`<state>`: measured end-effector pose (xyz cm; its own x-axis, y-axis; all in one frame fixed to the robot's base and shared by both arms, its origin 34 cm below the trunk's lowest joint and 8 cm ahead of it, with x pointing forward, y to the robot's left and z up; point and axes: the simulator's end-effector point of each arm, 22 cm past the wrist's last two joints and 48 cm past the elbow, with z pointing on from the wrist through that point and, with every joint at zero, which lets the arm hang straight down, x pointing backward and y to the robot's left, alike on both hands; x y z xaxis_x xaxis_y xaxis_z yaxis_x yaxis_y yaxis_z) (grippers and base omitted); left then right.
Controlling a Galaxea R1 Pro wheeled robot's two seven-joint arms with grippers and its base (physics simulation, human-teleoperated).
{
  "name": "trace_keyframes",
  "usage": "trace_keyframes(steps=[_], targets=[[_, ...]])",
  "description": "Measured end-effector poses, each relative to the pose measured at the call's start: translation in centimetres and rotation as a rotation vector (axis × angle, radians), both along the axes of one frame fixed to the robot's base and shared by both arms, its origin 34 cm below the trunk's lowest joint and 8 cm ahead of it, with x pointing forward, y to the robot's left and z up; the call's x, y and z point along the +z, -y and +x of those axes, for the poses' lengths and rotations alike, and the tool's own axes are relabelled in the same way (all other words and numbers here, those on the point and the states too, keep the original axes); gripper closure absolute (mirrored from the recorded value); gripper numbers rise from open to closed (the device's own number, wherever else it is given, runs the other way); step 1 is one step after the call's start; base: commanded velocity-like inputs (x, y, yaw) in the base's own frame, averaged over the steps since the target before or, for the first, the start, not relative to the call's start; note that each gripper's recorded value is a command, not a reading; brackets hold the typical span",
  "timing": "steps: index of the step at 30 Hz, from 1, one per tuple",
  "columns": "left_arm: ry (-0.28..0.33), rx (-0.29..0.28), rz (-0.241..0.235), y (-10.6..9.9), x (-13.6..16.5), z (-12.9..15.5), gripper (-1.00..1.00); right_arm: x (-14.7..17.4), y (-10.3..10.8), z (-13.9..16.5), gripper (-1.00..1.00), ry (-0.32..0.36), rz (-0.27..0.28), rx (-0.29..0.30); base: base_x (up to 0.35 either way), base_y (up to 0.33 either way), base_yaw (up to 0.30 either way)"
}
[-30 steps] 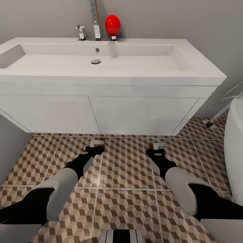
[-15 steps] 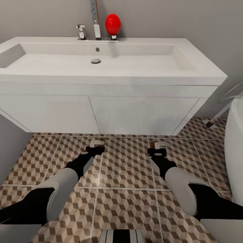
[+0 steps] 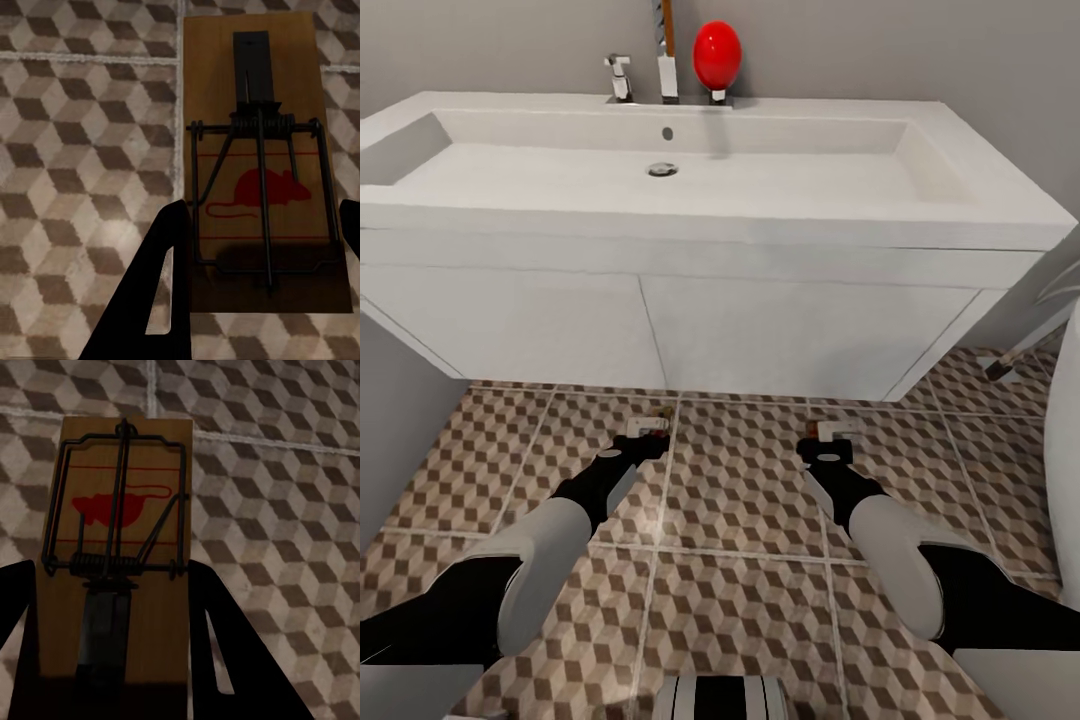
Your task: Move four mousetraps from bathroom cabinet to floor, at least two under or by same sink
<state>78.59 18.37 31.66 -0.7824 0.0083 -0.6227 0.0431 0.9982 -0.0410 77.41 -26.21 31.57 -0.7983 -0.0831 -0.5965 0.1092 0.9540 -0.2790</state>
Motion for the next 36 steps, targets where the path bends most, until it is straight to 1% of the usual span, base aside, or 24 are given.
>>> trace_keyframes(steps=[6,13,18,24,27,36], targets=[[-0.002,0.000,-0.001,0.0,-0.1,0.0,1.00,0.0,-0.1,0.1,1.00,0.018,0.005,0.001,0.000,0.000,-0.003],[-0.001,0.002,-0.001,-0.1,-0.1,0.0,1.00,-0.1,-0.1,0.0,1.00,0.020,0.009,-0.004,0.000,0.000,-0.210],[0.011,0.005,0.003,-0.1,0.1,0.2,1.00,-0.1,-0.2,0.0,1.00,0.020,0.010,-0.004,0.000,0.000,-0.072],[0.011,0.051,0.067,-1.3,0.2,0.2,1.00,-0.1,-0.1,0.0,1.00,0.019,0.009,-0.002,0.013,0.000,-0.006],[0.009,0.061,0.079,-1.6,0.2,0.2,1.00,-0.1,-0.1,0.0,1.00,0.019,0.008,0.000,0.218,0.000,-0.001],[0.015,0.062,0.079,-1.7,0.2,0.3,1.00,-0.1,-0.1,0.0,1.00,0.019,0.006,0.000,0.293,0.000,0.000]])
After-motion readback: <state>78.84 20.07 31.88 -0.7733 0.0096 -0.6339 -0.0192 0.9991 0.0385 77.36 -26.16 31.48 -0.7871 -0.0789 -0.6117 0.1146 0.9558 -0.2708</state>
